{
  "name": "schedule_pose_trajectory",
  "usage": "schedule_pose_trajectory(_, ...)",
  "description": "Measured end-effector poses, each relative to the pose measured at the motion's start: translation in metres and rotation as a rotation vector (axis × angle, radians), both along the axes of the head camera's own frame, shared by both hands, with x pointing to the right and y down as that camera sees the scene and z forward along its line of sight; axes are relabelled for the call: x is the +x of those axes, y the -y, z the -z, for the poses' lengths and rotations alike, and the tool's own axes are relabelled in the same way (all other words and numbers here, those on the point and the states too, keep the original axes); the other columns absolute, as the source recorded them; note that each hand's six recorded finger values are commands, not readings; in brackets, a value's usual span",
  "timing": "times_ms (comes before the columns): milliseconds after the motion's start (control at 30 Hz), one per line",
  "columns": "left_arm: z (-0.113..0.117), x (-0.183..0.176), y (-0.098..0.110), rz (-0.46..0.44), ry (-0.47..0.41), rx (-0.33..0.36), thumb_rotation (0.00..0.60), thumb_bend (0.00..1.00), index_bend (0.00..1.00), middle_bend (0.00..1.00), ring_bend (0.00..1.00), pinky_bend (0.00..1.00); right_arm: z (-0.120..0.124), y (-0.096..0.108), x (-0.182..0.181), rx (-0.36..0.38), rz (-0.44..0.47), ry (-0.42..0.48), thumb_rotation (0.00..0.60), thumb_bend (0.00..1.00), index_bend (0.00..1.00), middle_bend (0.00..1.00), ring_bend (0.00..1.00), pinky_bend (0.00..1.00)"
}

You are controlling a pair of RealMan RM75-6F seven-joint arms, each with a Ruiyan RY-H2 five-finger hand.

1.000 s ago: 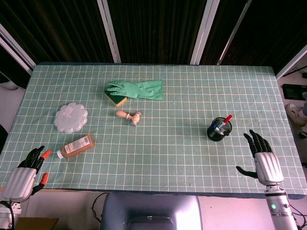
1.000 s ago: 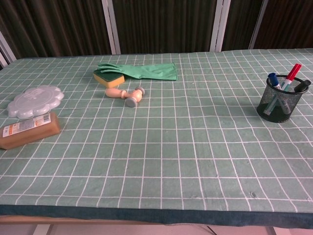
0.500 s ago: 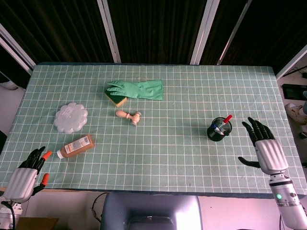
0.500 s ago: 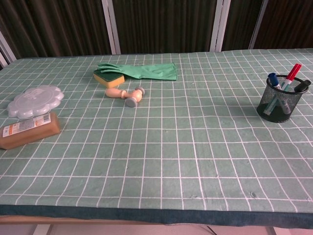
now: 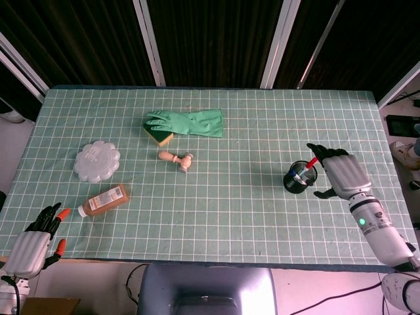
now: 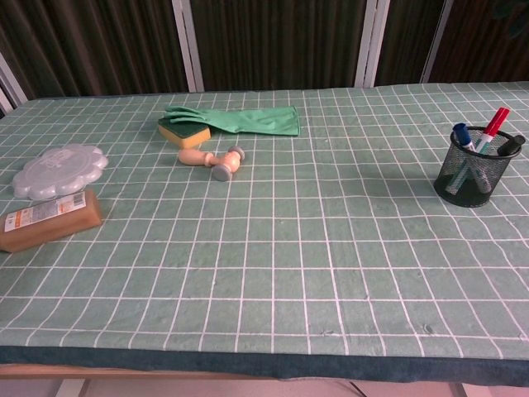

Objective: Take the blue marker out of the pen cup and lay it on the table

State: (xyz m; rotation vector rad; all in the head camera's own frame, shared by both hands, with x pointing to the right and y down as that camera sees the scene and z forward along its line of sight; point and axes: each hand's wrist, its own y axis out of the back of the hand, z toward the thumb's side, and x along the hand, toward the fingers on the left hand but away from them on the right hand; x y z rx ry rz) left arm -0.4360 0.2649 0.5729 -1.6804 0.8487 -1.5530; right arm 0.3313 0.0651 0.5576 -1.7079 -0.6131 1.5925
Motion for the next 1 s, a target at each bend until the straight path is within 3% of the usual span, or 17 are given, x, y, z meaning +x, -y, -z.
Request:
schedule_pose_trajectory(200,0.001,-0.001,-0.001,0.004,0.001,-0.003,0.600,0.48,0.14,0.02,0.04,0.33,-0.006,0.028,-0.042,-0.052,0.061,-0.001,0.600,0.18,0.18,0.54,0.54,0.47)
schedule_pose_trajectory(500,0.001,-0.002,0.000,0.006,-0.002,-0.004,0.600,0.48,0.14,0.02,0.04,0.33,-0.020,0.038,-0.064,-0.076,0.096,-0.044,0.600,0.18,0.32,0.93,0.97,0.88)
schedule_pose_trajectory(667,0.001,-0.002,0.000,0.005,-0.002,-0.006,0.600,0.48,0.14,0.02,0.04,0.33,-0.029,0.039,-0.066,-0.101,0.102,-0.087,0.600,0.19,0.38,1.00,1.00,0.99)
schedule_pose_trajectory(1000,0.001,-0.002,0.000,0.008,-0.005,-0.005,0.600,0.48,0.14,0.02,0.04,0.33,-0.053,0.038,-0.067,-0.163,0.103,-0.121,0.600,0.31,0.43,1.00,1.00,1.00)
